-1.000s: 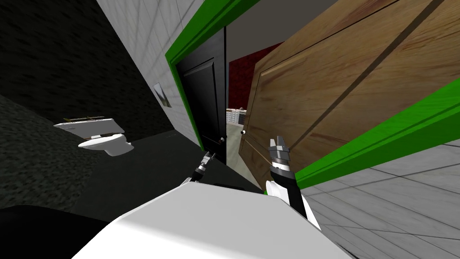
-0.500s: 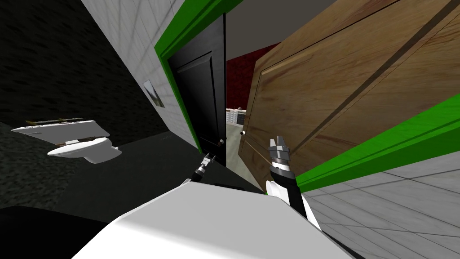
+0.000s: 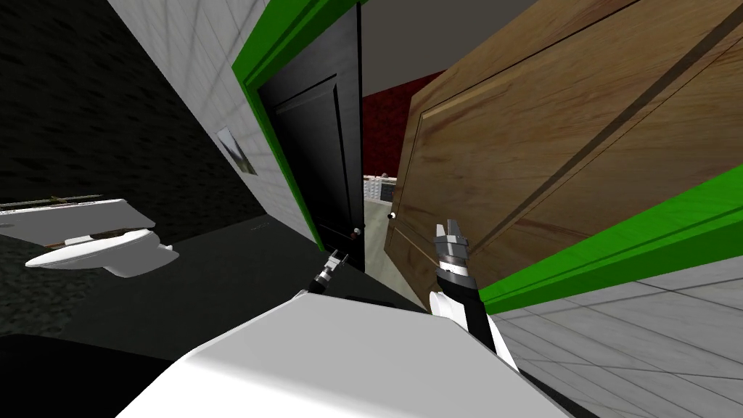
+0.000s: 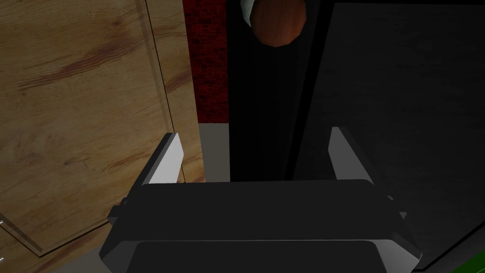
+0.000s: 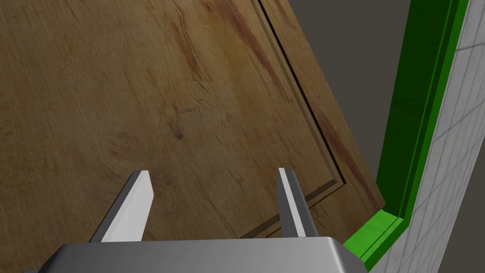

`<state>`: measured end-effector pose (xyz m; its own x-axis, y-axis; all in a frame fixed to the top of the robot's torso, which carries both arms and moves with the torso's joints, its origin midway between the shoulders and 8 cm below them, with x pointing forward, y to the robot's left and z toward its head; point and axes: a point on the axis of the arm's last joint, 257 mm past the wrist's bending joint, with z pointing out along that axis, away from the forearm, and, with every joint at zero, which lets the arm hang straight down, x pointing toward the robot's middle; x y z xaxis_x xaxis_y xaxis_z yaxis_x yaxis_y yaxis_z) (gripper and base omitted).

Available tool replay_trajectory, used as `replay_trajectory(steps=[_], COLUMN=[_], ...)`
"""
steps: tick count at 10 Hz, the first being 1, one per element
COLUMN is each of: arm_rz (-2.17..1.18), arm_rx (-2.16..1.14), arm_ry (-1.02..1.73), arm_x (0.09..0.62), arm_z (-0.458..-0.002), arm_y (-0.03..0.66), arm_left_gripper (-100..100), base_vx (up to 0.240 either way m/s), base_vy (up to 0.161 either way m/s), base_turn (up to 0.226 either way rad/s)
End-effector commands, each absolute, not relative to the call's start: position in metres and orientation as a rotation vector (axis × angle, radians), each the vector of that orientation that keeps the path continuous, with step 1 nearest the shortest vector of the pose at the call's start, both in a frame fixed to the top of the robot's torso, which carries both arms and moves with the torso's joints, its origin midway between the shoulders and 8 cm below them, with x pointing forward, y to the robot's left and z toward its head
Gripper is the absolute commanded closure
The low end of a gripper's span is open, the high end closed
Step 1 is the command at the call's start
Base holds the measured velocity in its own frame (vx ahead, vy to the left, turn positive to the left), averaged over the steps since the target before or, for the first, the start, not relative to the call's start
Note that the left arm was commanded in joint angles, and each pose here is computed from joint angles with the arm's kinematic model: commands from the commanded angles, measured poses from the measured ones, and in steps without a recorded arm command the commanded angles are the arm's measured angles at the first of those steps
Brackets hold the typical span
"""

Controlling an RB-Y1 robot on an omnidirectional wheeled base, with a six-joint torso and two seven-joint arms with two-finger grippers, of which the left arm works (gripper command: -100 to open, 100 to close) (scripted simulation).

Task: Push the door open

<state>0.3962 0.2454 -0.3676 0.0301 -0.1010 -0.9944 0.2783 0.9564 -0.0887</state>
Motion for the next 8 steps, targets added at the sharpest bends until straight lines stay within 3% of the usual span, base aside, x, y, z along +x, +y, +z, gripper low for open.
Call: replay_trajectory(steps=[1, 5, 8], arm_rz=[-0.272, -0.248, -0.238], arm_rx=[0.176, 0.214, 0.208], arm_ry=[1.530, 1.550, 1.551], arm_x=[0.393, 0.390, 0.393], arm_z=[-0.377, -0.387, -0.389], arm_y=[0.247, 0.249, 0.246], arm_left_gripper=[-100, -100, -100], base_vx=[0.096, 0.071, 0.164], base_vy=[0.068, 0.055, -0.034], base_turn=[-0.066, -0.058, -0.032])
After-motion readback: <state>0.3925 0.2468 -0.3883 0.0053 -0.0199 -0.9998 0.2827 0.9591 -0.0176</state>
